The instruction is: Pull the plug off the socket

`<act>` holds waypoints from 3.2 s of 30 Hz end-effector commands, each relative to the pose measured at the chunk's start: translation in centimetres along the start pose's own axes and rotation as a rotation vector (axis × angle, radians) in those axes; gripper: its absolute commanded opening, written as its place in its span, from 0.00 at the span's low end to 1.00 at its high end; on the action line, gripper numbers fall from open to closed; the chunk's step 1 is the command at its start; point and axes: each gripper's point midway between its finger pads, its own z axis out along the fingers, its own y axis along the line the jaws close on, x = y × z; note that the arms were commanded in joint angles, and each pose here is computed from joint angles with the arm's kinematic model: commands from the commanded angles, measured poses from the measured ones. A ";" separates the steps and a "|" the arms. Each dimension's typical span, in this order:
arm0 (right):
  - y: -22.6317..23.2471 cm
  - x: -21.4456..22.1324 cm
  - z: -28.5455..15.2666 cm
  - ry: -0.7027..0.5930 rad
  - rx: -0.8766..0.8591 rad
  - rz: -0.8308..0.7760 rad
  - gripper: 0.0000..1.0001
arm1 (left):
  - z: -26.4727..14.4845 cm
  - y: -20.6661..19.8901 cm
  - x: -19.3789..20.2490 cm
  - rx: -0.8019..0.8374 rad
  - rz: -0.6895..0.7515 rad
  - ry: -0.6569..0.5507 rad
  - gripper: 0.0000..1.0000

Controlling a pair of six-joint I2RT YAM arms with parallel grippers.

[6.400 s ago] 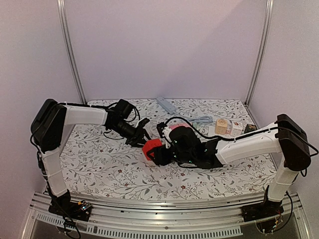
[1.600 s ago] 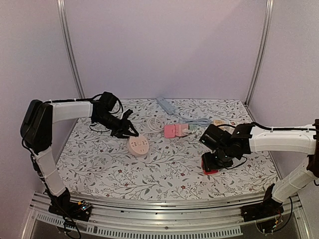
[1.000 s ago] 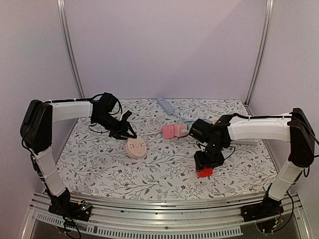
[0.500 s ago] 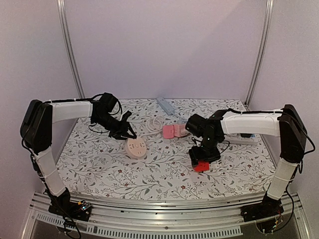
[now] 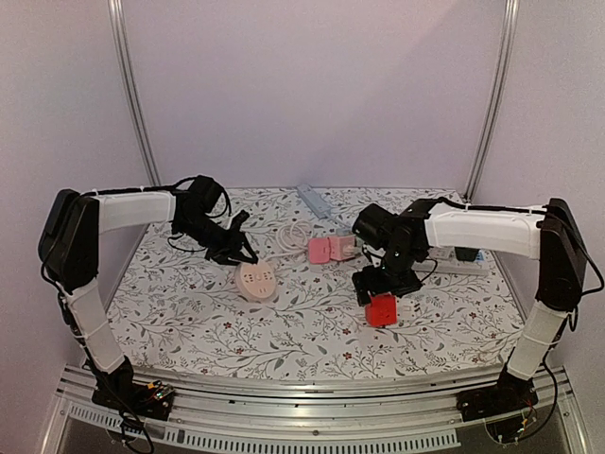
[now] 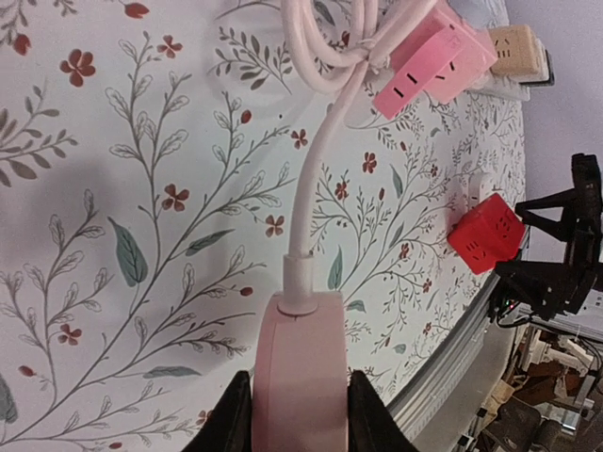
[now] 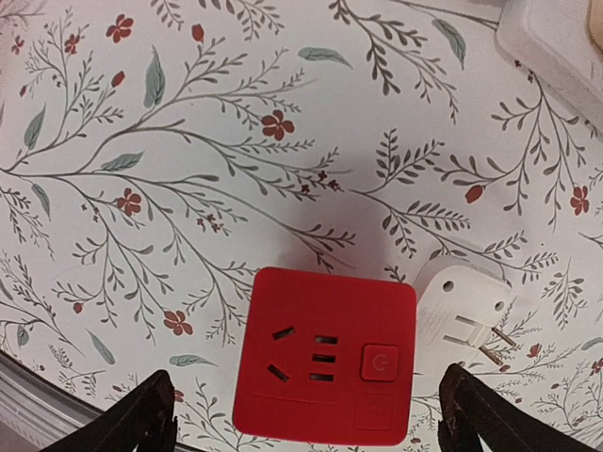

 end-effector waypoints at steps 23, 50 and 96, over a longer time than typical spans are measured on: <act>3.4 -16.6 0.2 -0.373 -0.173 -0.013 0.89 | 0.5 4.9 0.0 -0.221 -0.023 0.064 0.48; 1.9 -20.0 4.2 -0.375 -0.172 -0.089 0.74 | -3.2 4.2 -2.2 -0.313 0.043 -0.097 0.79; 4.6 -17.9 2.2 -0.412 -0.256 -0.142 0.49 | 1.1 -1.7 0.0 -0.157 0.199 -0.020 0.80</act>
